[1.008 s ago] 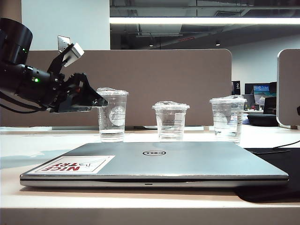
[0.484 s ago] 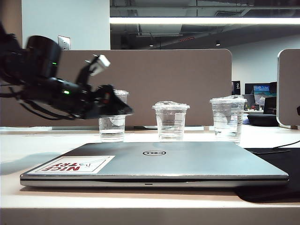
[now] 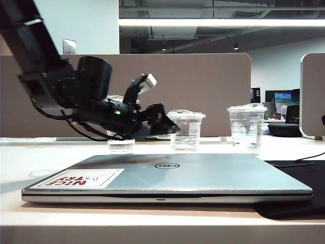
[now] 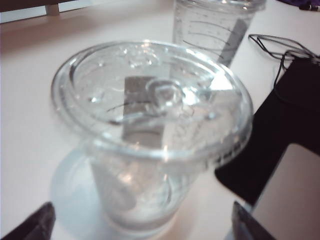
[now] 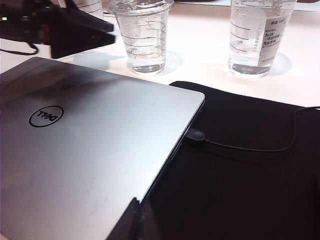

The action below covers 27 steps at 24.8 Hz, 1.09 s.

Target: Pick up the coffee cup on the middle and place it on the left side of the laptop.

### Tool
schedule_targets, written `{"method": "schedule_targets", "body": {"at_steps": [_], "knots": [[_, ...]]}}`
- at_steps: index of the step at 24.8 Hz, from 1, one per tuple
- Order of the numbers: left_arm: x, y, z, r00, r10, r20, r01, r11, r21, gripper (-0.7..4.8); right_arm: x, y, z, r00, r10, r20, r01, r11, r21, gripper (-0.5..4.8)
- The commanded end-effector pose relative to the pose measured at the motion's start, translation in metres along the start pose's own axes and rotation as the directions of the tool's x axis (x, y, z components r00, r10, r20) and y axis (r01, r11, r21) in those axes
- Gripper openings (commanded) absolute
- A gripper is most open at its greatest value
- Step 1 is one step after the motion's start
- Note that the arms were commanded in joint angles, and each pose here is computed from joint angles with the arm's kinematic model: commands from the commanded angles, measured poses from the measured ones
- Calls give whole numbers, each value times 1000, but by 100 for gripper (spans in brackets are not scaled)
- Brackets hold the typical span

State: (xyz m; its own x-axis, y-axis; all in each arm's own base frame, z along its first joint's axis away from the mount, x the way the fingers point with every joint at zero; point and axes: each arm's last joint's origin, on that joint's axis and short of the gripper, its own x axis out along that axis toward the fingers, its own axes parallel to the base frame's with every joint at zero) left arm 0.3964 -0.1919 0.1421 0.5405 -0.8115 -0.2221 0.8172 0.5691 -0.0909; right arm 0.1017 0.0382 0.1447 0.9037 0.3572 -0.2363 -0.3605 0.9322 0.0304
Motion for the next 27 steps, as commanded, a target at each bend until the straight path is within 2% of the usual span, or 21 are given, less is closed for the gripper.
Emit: {"method": "schedule_targets", "body": {"at_steps": [1,12,24,27], "knots": [[17,-1,5,1000,-19,3,19,999,-35,479,0,0,1,1000,0,15,0,1000,-1,-5],[37,-4,0,1000,-31,0,31,999,-23,479,0,0,1,1000,0,16,0,1000,-1,-5],[43,-2,-9,999,34,-11,-34,999,-25,479,0,0,1,1000,0,15,0,1000,-1,-5],[44,-6,-4,999,28,33,-28,1000,-2,479,0,0,1,1000,0,16,0,1000,-1,-5]]}}
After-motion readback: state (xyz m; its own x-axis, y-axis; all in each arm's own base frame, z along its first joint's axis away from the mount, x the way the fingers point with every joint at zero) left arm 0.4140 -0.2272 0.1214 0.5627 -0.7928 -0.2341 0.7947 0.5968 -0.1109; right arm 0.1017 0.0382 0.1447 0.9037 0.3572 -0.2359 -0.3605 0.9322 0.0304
